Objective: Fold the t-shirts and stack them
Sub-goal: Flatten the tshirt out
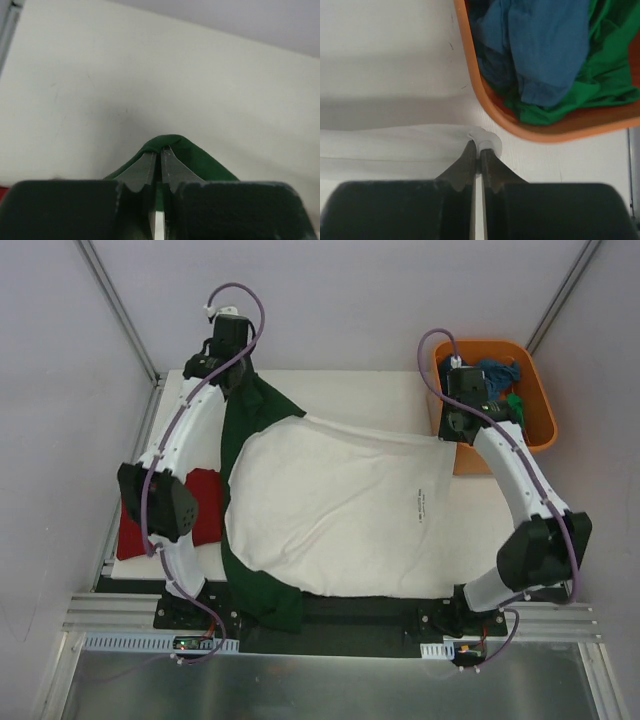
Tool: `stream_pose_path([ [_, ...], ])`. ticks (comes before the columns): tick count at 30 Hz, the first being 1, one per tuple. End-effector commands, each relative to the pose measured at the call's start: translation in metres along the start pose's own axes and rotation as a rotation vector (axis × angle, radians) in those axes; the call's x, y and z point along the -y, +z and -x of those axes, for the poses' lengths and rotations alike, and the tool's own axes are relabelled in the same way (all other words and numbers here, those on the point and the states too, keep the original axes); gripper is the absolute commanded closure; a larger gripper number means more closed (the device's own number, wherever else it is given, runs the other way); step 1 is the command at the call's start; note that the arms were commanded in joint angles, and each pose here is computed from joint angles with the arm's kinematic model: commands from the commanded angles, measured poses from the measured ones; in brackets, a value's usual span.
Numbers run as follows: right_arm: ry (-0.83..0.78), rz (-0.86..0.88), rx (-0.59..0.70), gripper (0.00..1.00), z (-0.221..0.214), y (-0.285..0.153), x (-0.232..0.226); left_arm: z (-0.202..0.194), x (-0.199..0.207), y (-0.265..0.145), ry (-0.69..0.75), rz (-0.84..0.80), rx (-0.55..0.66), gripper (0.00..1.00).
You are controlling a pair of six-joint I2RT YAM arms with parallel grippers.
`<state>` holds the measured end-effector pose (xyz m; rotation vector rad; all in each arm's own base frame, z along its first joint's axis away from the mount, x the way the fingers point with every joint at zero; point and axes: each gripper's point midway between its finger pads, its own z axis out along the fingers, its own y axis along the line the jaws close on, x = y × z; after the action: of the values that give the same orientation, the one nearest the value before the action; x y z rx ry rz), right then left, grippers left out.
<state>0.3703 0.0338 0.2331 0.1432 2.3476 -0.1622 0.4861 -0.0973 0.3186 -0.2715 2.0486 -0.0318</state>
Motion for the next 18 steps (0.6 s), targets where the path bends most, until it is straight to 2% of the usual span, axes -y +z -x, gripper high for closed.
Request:
stream_pose_path([
  [1, 0.035, 0.0, -0.002, 0.99, 0.015, 0.052, -0.008, -0.034, 0.02, 0.043, 0.026, -0.087, -0.115, 1.0],
  [3, 0.023, -0.006, -0.034, 0.99, 0.012, 0.067, -0.01, -0.056, 0.025, 0.064, 0.033, -0.091, -0.172, 1.0],
  [8, 0.012, 0.006, -0.062, 0.99, 0.006, 0.078, -0.016, -0.086, 0.023, 0.078, 0.025, -0.078, -0.244, 1.0],
  [14, 0.015, -0.014, -0.082, 0.99, -0.009, 0.072, -0.009, -0.119, 0.012, 0.058, -0.007, -0.075, -0.325, 1.0],
  [17, 0.023, -0.038, -0.081, 0.99, -0.015, 0.063, 0.0, -0.124, 0.006, 0.031, -0.041, -0.09, -0.338, 1.0],
  [18, 0.028, -0.033, -0.071, 0.99, -0.014, 0.057, 0.001, -0.138, 0.001, 0.026, -0.047, -0.083, -0.367, 1.0],
])
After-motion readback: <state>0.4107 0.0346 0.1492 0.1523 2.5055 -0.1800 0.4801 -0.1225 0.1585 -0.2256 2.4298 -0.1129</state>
